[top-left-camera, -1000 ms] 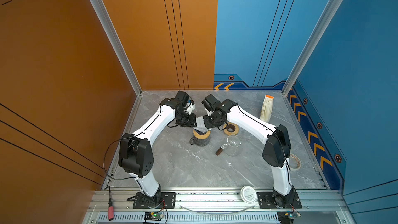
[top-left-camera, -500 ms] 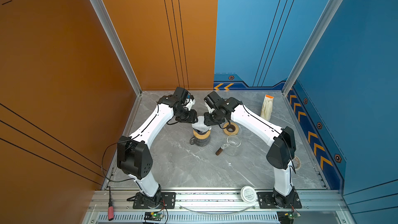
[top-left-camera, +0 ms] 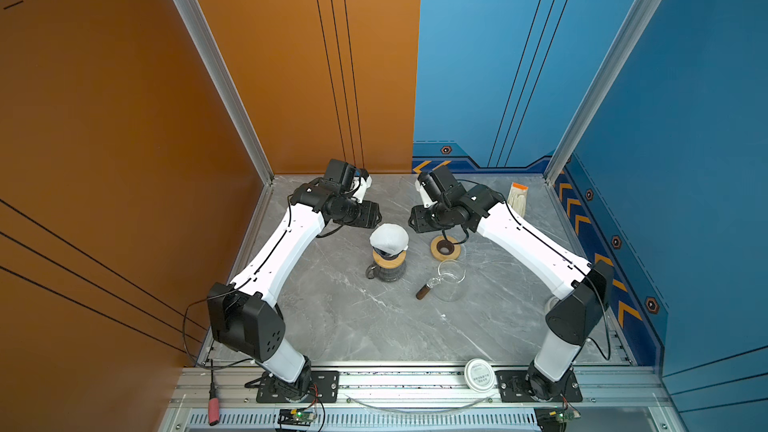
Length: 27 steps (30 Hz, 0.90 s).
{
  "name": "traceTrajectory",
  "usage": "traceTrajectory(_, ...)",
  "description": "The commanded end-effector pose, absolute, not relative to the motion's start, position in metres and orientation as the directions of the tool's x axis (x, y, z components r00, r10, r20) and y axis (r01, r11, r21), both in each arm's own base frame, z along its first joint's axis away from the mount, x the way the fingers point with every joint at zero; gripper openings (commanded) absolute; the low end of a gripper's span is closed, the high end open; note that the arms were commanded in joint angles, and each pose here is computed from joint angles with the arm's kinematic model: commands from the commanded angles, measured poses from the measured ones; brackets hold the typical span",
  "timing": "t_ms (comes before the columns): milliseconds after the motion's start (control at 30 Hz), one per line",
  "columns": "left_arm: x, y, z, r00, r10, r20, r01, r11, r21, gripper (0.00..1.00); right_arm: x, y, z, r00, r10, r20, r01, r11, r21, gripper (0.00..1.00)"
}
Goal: Place the coffee filter in the dripper
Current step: 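Open both grippers and lift them away from the seated filter, then move the right gripper to the loose wooden ring while the left gripper holds back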
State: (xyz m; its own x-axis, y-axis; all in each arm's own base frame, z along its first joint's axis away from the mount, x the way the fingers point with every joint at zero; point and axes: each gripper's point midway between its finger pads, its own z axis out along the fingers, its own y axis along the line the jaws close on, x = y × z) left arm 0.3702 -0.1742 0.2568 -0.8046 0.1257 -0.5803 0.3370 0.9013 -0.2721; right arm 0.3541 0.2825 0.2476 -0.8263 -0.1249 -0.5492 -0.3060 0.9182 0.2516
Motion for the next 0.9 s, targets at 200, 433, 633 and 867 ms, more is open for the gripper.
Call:
traceTrajectory(200, 0.364, -0.179, 0.302, -0.630, 0.071, -0.773, 0.427, 0.864, -0.268, 0.99, 0.350, 0.195, 0.232, -0.840, 0.147, -0.523, -0.109, 0.897, 0.428, 0.52)
traceTrajectory(433, 0.344, -0.177, 0.288, -0.611, 0.096, -0.786, 0.462, 0.850, -0.255, 0.98, 0.343, 0.137, 0.188, -0.832, 0.400, -0.384, 0.090, 0.781, 0.618, 0.52)
traceTrajectory(633, 0.326, -0.170, 0.278, -0.607, 0.106, -0.788, 0.468, 0.848, -0.247, 0.98, 0.348, 0.122, 0.147, -0.818, 0.504, -0.277, 0.176, 0.678, 0.714, 0.49)
traceTrajectory(867, 0.313, -0.155, 0.270, -0.613, 0.083, -0.785, 0.446, 0.857, -0.258, 0.98, 0.359, 0.134, 0.108, -0.852, 0.491, -0.183, 0.212, 0.642, 0.737, 0.48)
